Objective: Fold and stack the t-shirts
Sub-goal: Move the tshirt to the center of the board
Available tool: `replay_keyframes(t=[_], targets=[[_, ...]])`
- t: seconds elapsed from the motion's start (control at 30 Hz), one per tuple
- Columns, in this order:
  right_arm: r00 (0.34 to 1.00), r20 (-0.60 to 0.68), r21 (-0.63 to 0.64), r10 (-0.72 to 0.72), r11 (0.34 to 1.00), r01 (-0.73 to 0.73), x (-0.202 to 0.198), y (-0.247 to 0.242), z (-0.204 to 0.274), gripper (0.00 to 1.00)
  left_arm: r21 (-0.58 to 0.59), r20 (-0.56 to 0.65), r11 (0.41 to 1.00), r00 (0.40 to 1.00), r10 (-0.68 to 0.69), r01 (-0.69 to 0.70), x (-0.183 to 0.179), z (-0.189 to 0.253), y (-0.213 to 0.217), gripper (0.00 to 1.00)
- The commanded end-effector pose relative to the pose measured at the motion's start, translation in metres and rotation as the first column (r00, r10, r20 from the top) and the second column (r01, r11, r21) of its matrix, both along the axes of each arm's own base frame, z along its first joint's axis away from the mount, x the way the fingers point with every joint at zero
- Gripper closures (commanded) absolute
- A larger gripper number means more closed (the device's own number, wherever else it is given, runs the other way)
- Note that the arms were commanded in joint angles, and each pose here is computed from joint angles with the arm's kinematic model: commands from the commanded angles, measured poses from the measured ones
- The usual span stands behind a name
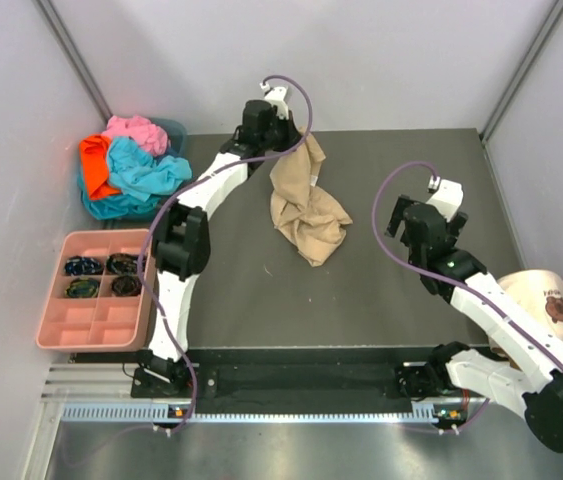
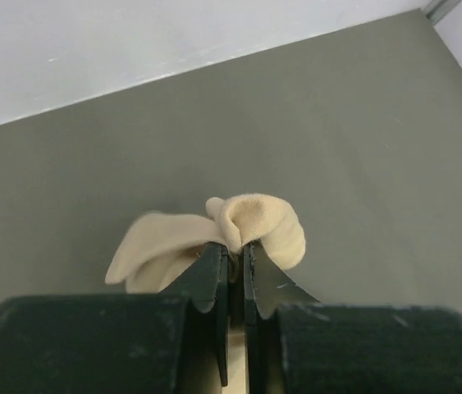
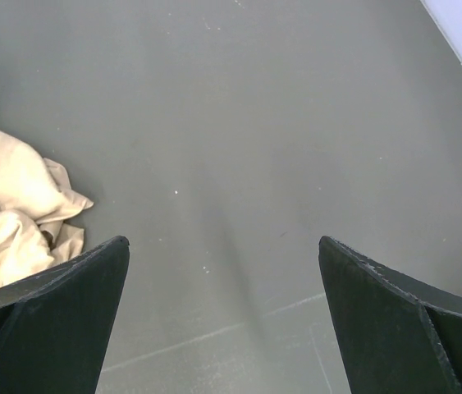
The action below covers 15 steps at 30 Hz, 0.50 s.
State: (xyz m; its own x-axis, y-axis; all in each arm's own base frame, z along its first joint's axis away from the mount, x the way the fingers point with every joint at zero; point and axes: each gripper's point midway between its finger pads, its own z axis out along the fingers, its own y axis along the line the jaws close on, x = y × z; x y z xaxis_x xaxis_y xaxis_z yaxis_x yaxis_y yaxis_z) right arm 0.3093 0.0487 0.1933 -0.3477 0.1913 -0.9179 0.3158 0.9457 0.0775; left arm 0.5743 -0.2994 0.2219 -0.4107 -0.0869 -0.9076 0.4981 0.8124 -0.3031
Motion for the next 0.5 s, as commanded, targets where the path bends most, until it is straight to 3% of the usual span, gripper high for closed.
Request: replay_keyframes(t=[0.0, 0.23, 0.47], targets=[[1.000, -0.003, 0.023, 0.011, 1.000, -0.011, 0.000, 0.005, -0.005, 0.01, -0.144, 0.182, 0.990, 0.983, 0.029, -0.003, 0.042, 0.076, 0.013, 1.00], [0.992, -0.034, 0.038, 0.123, 0.992, -0.122, 0.011, 0.029, -0.019, 0.01, -0.211, 0.149, 0.973, 0.981, 0.125, -0.092, 0.078, 0.062, 0.068, 1.00], [0.892, -0.154, 0.130, 0.425, 0.904, -0.408, 0.041, 0.103, -0.055, 0.01, -0.181, 0.107, 0.976, 0.985, 0.139, -0.118, 0.073, 0.033, 0.079, 1.00]])
